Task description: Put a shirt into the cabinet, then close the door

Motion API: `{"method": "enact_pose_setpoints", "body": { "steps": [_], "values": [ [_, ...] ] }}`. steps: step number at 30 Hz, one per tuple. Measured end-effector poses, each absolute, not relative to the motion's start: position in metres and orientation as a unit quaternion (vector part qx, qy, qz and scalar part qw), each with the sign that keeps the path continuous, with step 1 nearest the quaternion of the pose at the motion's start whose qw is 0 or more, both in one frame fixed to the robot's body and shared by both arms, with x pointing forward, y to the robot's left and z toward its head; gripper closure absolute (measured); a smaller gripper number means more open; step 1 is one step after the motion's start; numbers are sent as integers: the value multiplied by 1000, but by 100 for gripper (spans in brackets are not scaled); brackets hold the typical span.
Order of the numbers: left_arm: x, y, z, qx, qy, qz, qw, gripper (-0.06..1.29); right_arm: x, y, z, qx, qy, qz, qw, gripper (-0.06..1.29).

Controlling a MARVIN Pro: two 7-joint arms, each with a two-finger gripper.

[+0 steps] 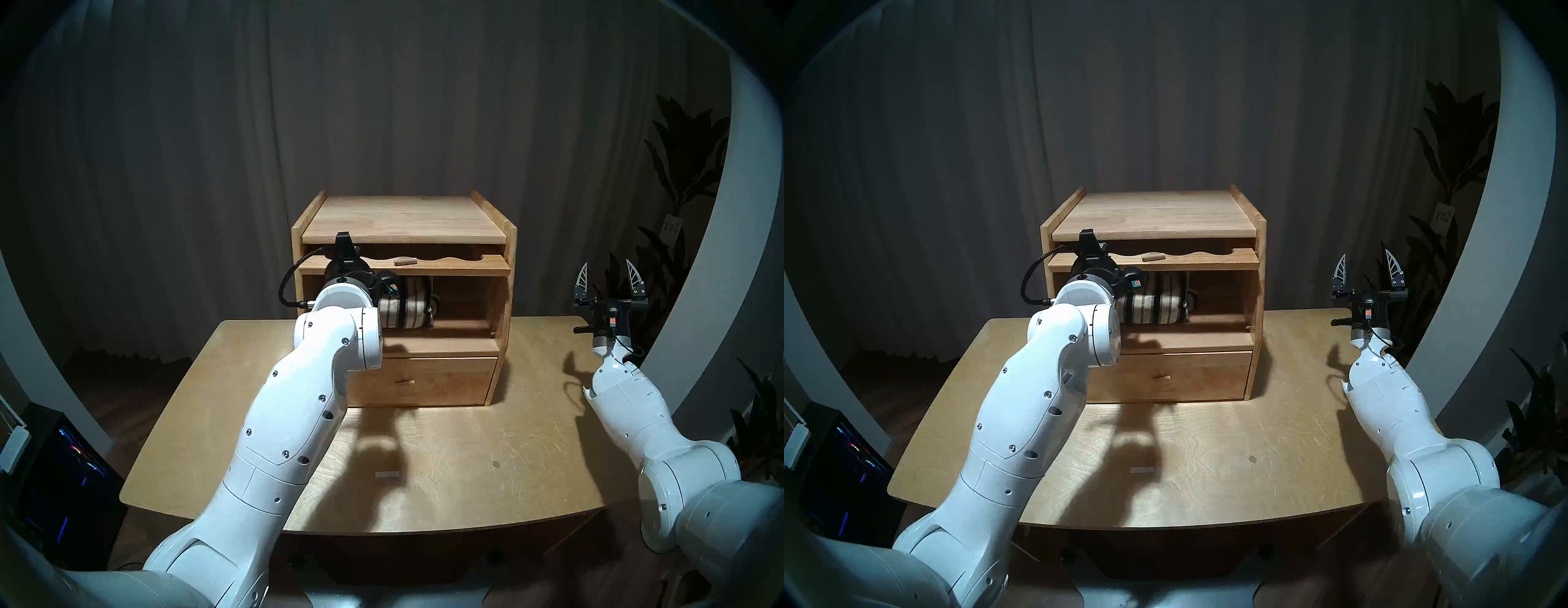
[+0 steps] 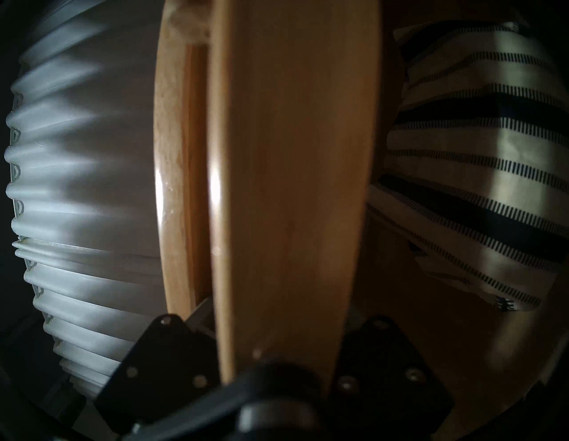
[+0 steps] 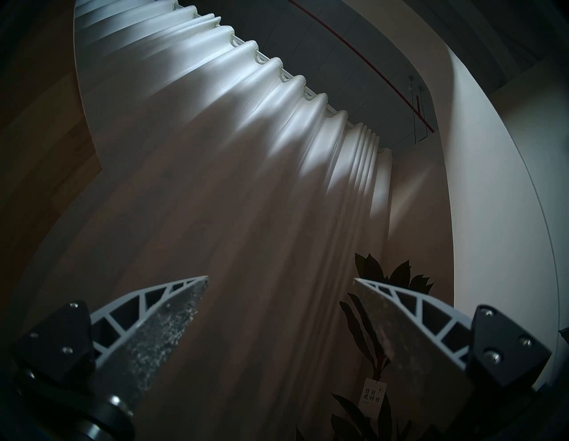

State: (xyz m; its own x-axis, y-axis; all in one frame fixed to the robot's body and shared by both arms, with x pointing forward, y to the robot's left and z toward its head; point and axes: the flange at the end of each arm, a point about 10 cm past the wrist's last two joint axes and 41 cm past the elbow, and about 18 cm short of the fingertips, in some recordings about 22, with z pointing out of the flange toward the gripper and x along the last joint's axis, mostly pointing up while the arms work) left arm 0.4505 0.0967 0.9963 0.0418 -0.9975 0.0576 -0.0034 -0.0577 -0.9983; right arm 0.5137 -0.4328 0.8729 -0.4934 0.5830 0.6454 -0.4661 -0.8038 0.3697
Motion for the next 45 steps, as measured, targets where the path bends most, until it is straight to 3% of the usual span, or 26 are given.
{"method": "enact_pose_setpoints", "body": {
  "steps": [26, 27, 37, 42, 45],
  "values": [
    [362, 108, 993, -575, 473, -513, 427, 88, 513, -433, 873, 399, 72, 862, 305, -2],
    [357, 110, 994, -579, 472, -511, 426, 94, 513, -433, 873, 399, 72, 862, 305, -2],
    [332, 129, 996, -607, 459, -495, 421, 96, 513, -433, 873, 399, 72, 862, 305, -2],
    [317, 134, 990, -627, 471, -476, 397, 110, 513, -433, 873, 399, 73, 862, 305, -2],
    [310, 137, 985, -641, 476, -465, 382, 111, 513, -433, 873, 399, 73, 862, 305, -2]
  ]
}}
